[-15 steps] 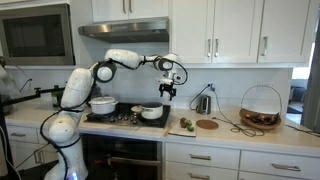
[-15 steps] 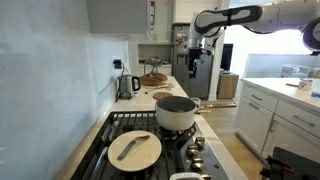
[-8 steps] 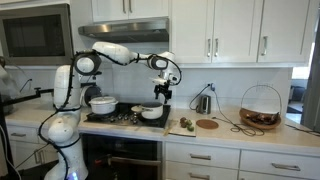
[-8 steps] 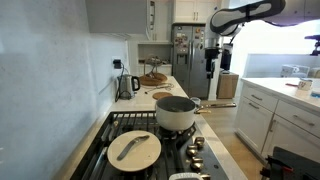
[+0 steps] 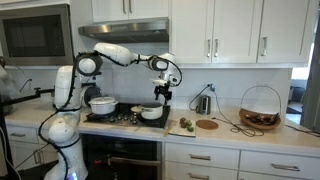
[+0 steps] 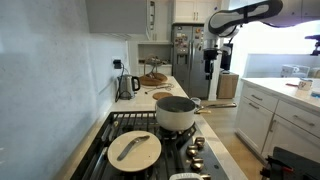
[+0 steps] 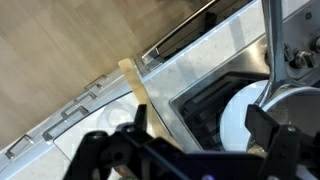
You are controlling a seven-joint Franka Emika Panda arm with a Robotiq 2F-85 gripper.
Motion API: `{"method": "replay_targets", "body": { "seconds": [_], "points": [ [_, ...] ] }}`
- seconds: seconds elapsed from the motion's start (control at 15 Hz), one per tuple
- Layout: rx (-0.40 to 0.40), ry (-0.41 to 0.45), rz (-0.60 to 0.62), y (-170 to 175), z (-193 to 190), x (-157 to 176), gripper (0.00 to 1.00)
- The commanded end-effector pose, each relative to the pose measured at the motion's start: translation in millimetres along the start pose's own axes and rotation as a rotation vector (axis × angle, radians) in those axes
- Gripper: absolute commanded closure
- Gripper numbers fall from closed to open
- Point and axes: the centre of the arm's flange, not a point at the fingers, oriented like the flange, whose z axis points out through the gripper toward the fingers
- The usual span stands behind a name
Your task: Remove the lid from the pot and use the spatula to stir the contents inside.
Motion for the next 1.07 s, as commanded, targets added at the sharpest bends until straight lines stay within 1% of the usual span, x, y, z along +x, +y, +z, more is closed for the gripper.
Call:
{"method": "replay_targets", "body": {
  "seconds": [0.0, 0.27, 0.4, 0.53, 0.8, 1.0],
  "points": [
    [-0.007, -0.009, 0.006, 5.5, 12.9, 12.0, 0.00],
    [-0.014, -0.044, -0.005, 31.1, 31.7, 8.0, 0.00],
    [-0.022, -0.048, -0.020, 47.7, 38.7, 2.2, 0.00],
    [-0.023, -0.074, -0.045, 65.0, 42.5, -7.2, 0.00],
    [-0.007, -0.145, -0.169, 93.8, 55.7, -37.3, 0.00],
    [0.022, -0.197, -0.263, 107.2, 70.0, -59.8, 0.00]
  ]
}}
